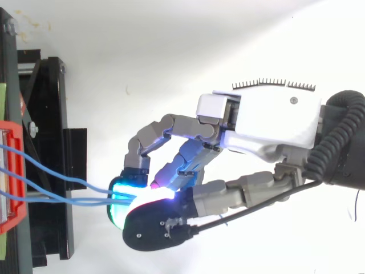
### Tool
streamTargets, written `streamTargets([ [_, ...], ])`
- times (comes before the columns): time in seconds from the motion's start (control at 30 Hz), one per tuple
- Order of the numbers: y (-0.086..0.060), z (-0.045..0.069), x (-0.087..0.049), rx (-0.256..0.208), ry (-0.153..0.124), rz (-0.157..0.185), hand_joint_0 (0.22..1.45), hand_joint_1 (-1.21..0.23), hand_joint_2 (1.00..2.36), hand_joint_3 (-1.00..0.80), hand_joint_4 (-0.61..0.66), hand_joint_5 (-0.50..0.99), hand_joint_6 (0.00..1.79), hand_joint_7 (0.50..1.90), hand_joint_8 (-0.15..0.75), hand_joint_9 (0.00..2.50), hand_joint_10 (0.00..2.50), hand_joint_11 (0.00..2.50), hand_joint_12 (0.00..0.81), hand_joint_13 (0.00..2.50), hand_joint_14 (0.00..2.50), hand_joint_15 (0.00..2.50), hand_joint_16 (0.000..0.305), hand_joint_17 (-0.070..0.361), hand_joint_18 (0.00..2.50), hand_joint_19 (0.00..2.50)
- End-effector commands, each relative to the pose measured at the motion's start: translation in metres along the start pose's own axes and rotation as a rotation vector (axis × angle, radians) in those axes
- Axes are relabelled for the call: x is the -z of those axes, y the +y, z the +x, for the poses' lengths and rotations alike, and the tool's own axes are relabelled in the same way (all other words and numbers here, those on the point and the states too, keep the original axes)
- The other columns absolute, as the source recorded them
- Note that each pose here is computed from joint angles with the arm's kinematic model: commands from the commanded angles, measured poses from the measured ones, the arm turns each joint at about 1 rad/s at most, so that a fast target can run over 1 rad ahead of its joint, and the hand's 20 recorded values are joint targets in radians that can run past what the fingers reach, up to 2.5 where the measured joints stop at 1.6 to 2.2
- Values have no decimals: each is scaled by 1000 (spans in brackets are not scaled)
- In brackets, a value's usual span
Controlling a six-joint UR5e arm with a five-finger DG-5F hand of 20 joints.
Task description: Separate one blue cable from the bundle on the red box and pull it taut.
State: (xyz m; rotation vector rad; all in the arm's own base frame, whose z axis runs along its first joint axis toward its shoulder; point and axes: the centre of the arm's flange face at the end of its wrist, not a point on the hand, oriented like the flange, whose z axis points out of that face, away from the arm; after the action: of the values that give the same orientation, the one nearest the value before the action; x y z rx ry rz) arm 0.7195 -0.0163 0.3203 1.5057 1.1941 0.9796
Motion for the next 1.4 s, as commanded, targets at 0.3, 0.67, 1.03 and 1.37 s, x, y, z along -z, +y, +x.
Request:
streamTargets([
  [0.3, 0, -1, 0, 0, -2, 0, 734, -926, 1006, -427, 53, -177, 833, 893, 311, 874, 20, 1052, 364, 873, 20, 639, 47, 106, 855, 697],
  [0.67, -1, -3, 1, 13, -4, 10, 537, -522, 1000, -500, 141, -142, 813, 1075, 357, 1003, 18, 1046, 402, 914, 18, 663, 52, 116, 858, 770],
  [1.03, -5, -7, 5, 90, 63, 67, 630, -779, 1014, -138, 86, -167, 851, 1086, 357, 973, 18, 1064, 409, 909, 18, 656, 55, 123, 886, 731],
  [1.37, 10, -32, 29, 169, 31, 25, 764, -932, 1006, -434, 14, -189, 876, 934, 309, 885, 18, 1052, 365, 859, 20, 632, 47, 105, 844, 685],
])
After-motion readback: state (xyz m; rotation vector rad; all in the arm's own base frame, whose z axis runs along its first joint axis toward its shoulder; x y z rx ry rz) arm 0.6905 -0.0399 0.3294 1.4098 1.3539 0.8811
